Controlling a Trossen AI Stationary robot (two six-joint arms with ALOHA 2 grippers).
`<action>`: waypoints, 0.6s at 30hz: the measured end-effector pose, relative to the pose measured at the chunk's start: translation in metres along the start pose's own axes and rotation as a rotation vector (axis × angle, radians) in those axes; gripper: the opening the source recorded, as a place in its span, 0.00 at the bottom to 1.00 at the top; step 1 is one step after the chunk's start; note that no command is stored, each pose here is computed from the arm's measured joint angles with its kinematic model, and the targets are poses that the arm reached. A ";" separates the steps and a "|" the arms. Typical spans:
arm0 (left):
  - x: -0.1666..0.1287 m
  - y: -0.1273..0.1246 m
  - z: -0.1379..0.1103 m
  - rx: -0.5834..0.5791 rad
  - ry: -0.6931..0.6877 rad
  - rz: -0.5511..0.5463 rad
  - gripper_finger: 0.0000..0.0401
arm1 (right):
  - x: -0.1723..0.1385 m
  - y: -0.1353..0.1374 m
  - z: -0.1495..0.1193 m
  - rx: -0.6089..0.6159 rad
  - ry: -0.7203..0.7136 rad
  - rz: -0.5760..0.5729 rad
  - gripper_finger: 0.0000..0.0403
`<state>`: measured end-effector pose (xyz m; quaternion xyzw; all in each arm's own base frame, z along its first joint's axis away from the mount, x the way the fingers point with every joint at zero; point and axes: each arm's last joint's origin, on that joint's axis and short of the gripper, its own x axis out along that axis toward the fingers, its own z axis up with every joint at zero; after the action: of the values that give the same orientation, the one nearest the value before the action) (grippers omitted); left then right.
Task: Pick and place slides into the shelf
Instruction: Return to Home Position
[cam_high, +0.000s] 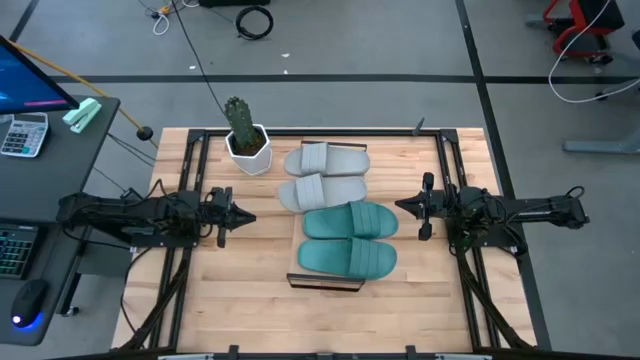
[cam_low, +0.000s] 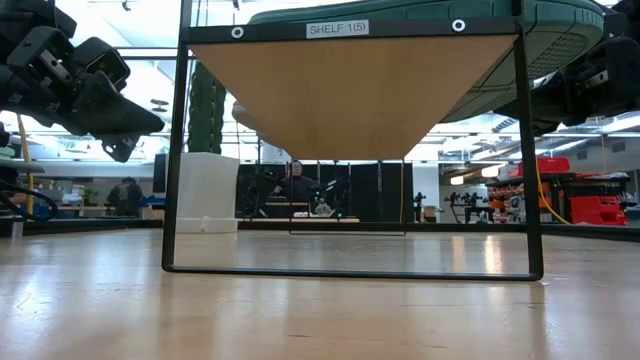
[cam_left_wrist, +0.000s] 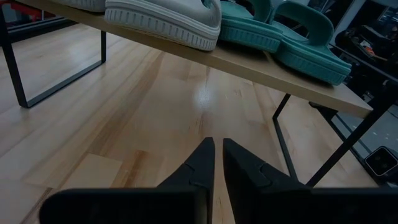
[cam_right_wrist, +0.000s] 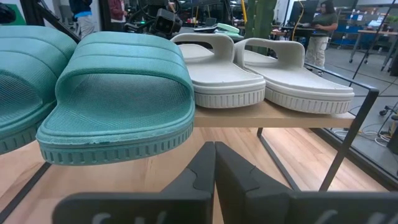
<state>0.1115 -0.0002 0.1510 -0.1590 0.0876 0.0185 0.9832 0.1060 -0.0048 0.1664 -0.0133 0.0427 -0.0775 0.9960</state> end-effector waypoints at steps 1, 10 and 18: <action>0.000 0.000 0.000 0.000 0.000 0.000 0.10 | 0.000 0.000 0.000 0.000 0.000 0.000 0.04; 0.000 0.000 0.000 0.000 0.000 0.000 0.06 | 0.000 0.000 0.000 0.000 0.000 0.000 0.04; 0.000 0.000 0.000 0.000 0.000 0.000 0.08 | 0.000 0.000 0.000 0.000 0.000 0.000 0.04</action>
<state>0.1115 -0.0003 0.1510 -0.1592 0.0874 0.0183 0.9832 0.1060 -0.0048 0.1664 -0.0133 0.0427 -0.0776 0.9960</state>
